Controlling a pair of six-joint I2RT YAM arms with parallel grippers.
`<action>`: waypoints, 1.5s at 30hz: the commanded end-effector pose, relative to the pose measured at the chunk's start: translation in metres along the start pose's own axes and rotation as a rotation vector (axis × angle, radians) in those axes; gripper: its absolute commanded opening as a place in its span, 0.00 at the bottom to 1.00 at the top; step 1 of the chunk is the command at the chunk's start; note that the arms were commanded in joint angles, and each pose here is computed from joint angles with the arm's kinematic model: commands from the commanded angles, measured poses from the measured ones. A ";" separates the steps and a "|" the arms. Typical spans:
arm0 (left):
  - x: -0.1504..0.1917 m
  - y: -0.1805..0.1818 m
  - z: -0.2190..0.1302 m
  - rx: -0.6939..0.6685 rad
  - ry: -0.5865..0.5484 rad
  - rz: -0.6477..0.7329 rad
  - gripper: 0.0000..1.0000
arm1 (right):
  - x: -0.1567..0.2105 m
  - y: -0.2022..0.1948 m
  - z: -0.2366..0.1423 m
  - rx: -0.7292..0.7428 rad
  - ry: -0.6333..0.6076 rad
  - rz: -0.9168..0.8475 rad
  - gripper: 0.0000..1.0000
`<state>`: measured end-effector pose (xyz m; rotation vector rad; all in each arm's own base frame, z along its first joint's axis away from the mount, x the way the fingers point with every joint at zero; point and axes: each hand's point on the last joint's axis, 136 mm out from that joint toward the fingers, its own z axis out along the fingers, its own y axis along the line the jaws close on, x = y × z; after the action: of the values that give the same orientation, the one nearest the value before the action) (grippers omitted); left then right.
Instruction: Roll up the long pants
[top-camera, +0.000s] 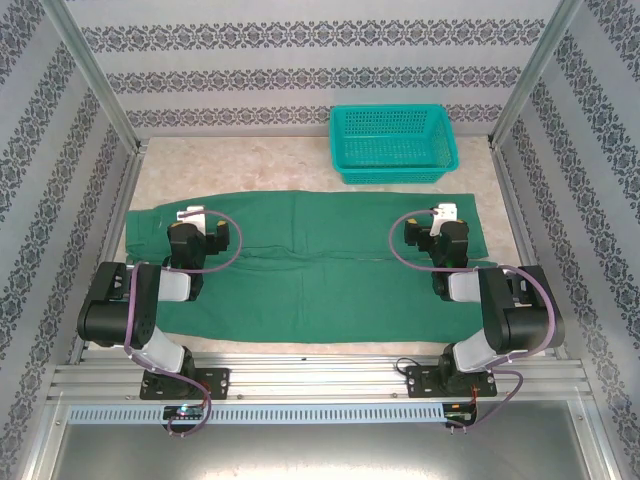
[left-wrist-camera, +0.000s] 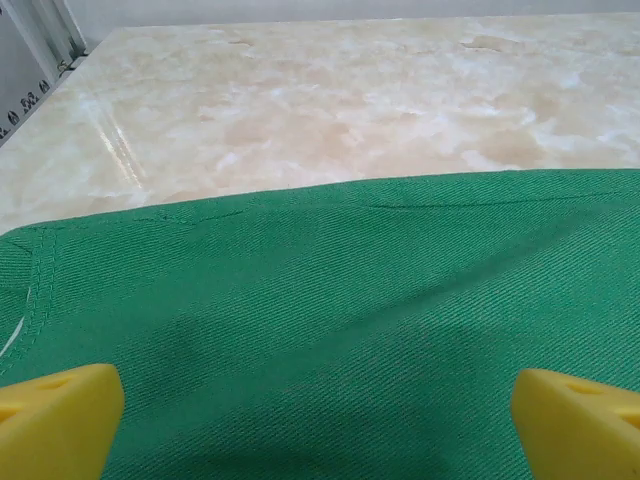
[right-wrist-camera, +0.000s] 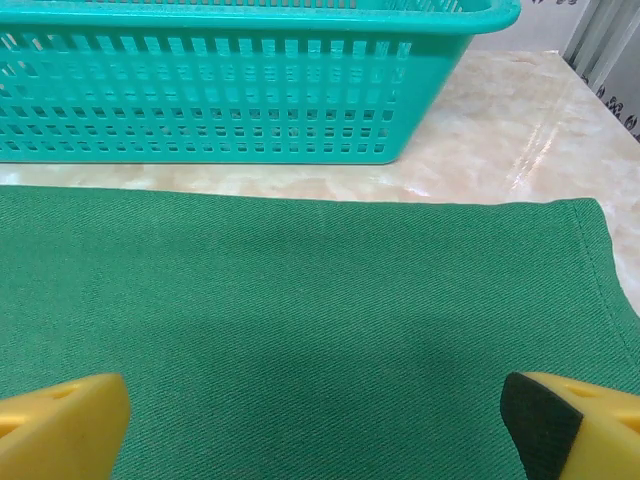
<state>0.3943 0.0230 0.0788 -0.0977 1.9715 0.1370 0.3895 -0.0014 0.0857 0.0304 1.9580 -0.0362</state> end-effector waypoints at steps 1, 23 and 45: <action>-0.005 -0.005 0.000 0.025 -0.009 -0.012 1.00 | -0.021 0.002 -0.001 -0.016 -0.061 0.017 0.98; -0.005 -0.005 0.000 0.025 -0.008 -0.012 1.00 | -0.021 0.002 0.000 -0.022 -0.057 0.021 0.98; -0.086 0.027 0.062 0.017 0.350 -0.328 1.00 | -0.102 -0.056 0.022 0.248 0.145 0.219 0.98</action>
<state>0.4798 0.0610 0.1445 -0.3870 2.1772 -0.0186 0.4463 -0.0547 0.1973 0.3475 1.9340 -0.1308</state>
